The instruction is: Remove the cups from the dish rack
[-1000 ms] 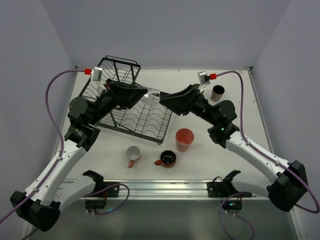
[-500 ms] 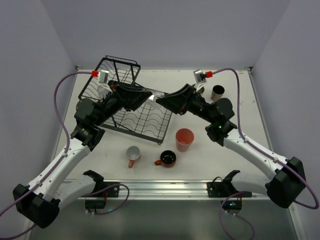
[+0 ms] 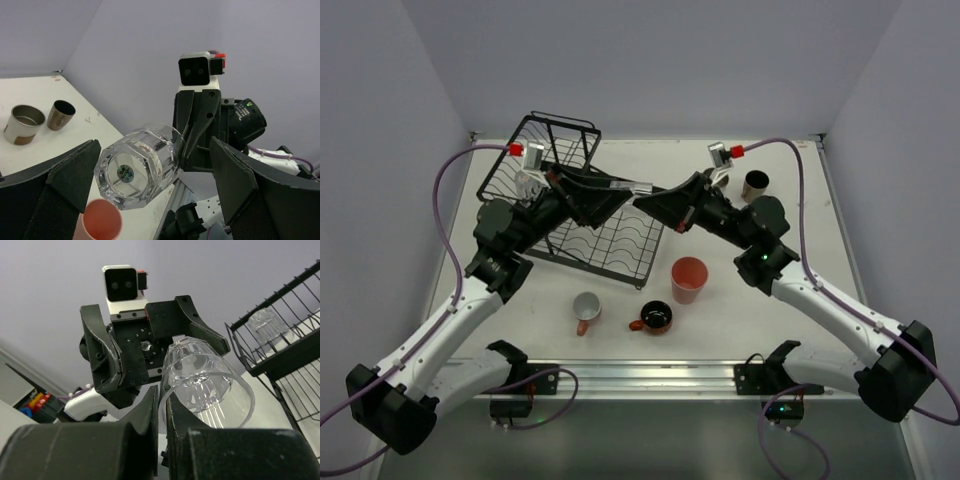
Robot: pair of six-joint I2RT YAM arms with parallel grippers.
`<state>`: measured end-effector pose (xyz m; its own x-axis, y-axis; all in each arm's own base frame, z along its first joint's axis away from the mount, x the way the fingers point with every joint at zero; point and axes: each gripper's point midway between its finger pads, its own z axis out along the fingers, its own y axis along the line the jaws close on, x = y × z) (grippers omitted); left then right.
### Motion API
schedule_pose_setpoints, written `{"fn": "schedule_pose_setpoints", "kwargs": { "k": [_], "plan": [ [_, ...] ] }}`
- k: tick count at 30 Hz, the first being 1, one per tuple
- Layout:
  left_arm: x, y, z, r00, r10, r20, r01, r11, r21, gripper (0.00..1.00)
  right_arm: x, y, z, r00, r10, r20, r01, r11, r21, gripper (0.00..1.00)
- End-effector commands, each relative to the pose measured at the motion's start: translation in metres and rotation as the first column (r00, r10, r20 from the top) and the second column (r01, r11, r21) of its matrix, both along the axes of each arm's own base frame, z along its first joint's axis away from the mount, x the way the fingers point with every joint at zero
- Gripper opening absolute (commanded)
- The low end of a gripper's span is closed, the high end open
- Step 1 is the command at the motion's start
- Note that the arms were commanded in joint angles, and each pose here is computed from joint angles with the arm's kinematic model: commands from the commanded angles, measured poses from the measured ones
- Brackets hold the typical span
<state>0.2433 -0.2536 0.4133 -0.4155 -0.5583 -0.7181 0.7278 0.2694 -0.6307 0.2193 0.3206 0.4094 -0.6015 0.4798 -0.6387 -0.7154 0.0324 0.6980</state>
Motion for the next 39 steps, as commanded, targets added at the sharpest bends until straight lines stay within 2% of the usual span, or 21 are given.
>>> {"fn": "schedule_pose_setpoints", "kwargs": {
  "k": [1, 6, 7, 9, 12, 14, 15, 16, 17, 19, 22, 27, 33, 35, 39],
  "plan": [
    [-0.008, 0.007, 0.02, 0.996, 0.03, 0.089, -0.031, 1.0, 0.006, 1.0, 0.007, -0.014, 0.012, 0.992, -0.11, 0.06, 0.113, 0.993, -0.042, 0.0],
    [-0.004, 0.031, 0.028, 0.974, 0.175, 0.141, -0.191, 0.976, 0.108, 1.0, 0.015, -0.038, 0.002, 0.965, -0.227, 0.134, 0.249, 0.952, -0.178, 0.0],
    [-0.007, 0.037, 0.032, 0.967, 0.199, 0.157, -0.219, 0.969, 0.118, 1.0, 0.023, -0.049, -0.01, 0.956, -0.273, 0.108, 0.292, 0.924, -0.246, 0.0],
    [-0.007, 0.048, 0.026, 0.953, 0.247, 0.177, -0.279, 0.942, 0.185, 1.0, 0.029, -0.069, -0.018, 0.932, -0.328, 0.152, 0.361, 0.876, -0.321, 0.0],
    [-0.016, 0.062, 0.012, 0.94, 0.269, 0.209, -0.32, 0.909, 0.268, 1.0, 0.052, -0.116, -0.054, 0.881, -0.458, 0.123, 0.457, 0.753, -0.473, 0.0],
    [-0.024, 0.07, 0.006, 0.933, 0.276, 0.229, -0.338, 0.892, 0.301, 1.0, 0.072, -0.161, -0.084, 0.785, -0.61, 0.104, 0.541, 0.594, -0.596, 0.0],
    [-0.025, 0.075, -0.006, 0.931, 0.28, 0.234, -0.349, 0.87, 0.348, 1.0, 0.076, -0.173, -0.094, 0.765, -0.632, 0.121, 0.548, 0.54, -0.639, 0.0],
    [-0.03, 0.08, -0.011, 0.927, 0.284, 0.246, -0.359, 0.862, 0.358, 1.0, 0.081, -0.186, -0.115, 0.746, -0.661, 0.086, 0.511, 0.484, -0.711, 0.0],
    [-0.032, 0.084, -0.02, 0.924, 0.284, 0.258, -0.368, 0.845, 0.388, 1.0, 0.086, -0.197, -0.126, 0.72, -0.686, 0.105, 0.509, 0.42, -0.751, 0.0],
    [-0.037, 0.094, -0.032, 0.911, 0.31, 0.273, -0.401, 0.823, 0.404, 1.0, 0.095, -0.207, -0.157, 0.702, -0.708, 0.079, 0.44, 0.344, -0.829, 0.0],
    [-0.044, 0.108, -0.04, 0.885, 0.34, 0.318, -0.452, 0.791, 0.412, 1.0, 0.114, -0.217, -0.196, 0.685, -0.727, 0.051, 0.335, 0.253, -0.907, 0.0],
    [-0.046, 0.124, -0.063, 0.855, 0.394, 0.338, -0.511, 0.753, 0.415, 1.0, 0.136, -0.226, -0.231, 0.685, -0.728, 0.034, 0.181, 0.125, -0.976, 0.0],
    [-0.046, 0.131, -0.076, 0.838, 0.424, 0.344, -0.54, 0.735, 0.41, 1.0, 0.148, -0.23, -0.266, 0.686, -0.728, 0.006, 0.052, 0.041, -0.998, 0.0],
    [-0.047, 0.133, -0.077, 0.832, 0.433, 0.346, -0.548, 0.733, 0.402, 1.0, 0.149, -0.231, -0.275, 0.685, -0.729, 0.001, 0.031, 0.028, -0.999, 0.0],
    [-0.045, 0.153, -0.077, 0.779, 0.529, 0.336, -0.626, 0.684, 0.374, 1.0, 0.15, -0.228, -0.303, 0.694, -0.719, -0.037, -0.027, 0.026, -0.999, 0.0]
  ]
}}
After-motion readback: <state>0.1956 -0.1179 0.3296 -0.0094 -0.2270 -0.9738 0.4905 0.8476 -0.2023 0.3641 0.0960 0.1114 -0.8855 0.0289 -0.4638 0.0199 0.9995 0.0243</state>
